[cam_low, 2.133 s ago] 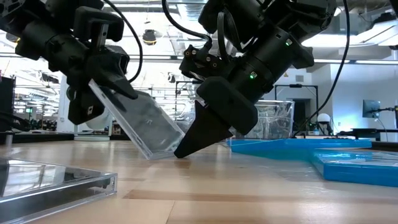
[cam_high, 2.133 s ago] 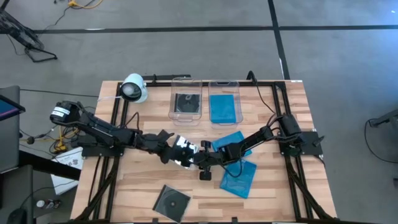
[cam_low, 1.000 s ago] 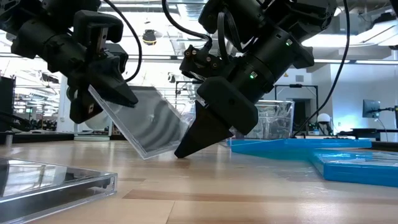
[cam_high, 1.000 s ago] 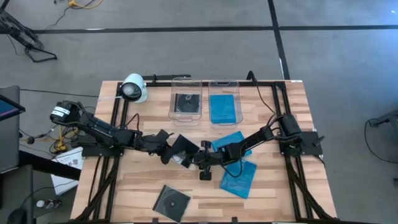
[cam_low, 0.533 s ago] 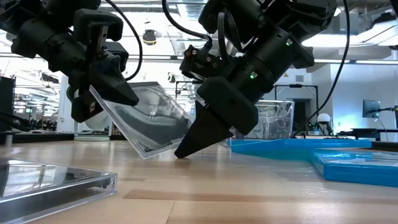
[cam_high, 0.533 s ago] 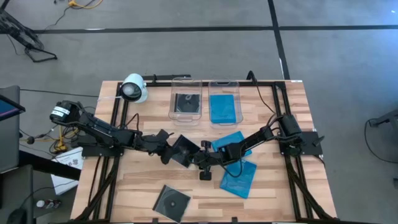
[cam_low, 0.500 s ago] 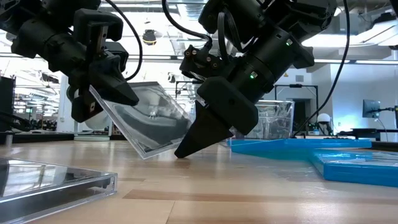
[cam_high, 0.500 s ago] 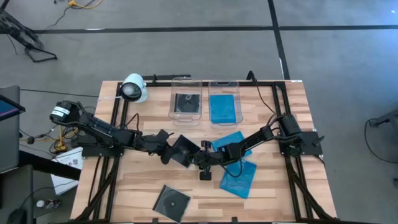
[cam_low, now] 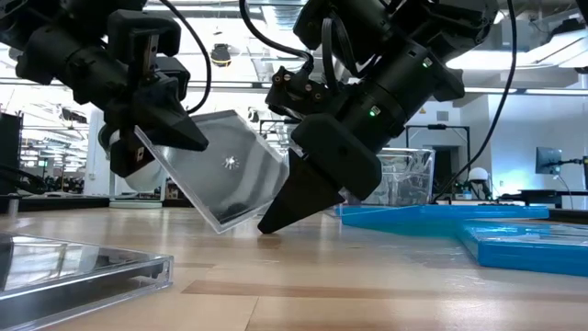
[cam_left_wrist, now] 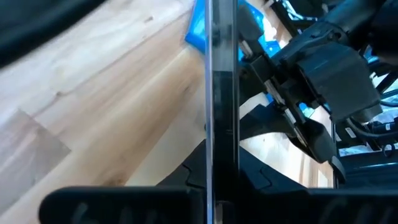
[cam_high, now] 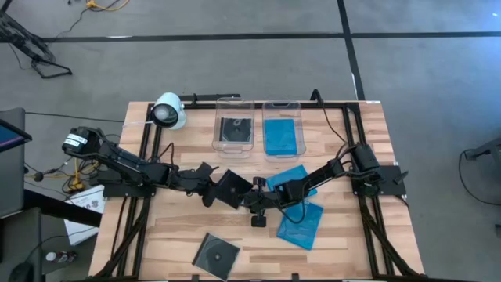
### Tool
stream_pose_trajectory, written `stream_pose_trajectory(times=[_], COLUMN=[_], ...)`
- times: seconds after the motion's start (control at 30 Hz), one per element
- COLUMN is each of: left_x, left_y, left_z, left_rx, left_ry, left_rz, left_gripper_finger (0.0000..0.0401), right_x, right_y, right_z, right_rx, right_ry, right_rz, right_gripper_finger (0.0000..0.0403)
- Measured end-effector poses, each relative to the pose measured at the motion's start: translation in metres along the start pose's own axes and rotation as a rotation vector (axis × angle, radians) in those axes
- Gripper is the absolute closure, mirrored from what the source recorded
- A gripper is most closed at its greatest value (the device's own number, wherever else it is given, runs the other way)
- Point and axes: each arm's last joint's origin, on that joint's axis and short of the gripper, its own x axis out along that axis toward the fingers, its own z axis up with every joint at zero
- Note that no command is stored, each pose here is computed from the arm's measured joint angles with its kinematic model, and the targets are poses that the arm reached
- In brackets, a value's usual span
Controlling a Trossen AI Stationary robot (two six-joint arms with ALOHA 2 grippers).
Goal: Pick & place jewel cases by type
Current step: Put the top black CD case into the left transparent bin
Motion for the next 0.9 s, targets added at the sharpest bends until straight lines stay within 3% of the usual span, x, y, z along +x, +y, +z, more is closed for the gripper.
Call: stream_pose_trajectory(times=[0.27,0.77,0.9], left_x=[-0.007,-0.012,-0.012], left_y=[-0.003,0.004,0.005], left_z=[0.007,0.028,0.043], left_rx=[0.044,0.19,0.214], left_ry=[-0.082,-0.303,-0.371], left_rz=[0.011,0.161,0.126], left_gripper_finger=[0.038,0.038,0.038], right_x=[-0.001,-0.002,-0.002], right_y=[0.01,0.012,0.012], right_z=[0.001,0.002,0.003], right_rx=[-0.087,-0.087,-0.087], right_ry=[-0.041,-0.052,-0.054], right_rz=[0.009,0.019,0.02], right_gripper_finger=[0.0308,0.0308,0.0308])
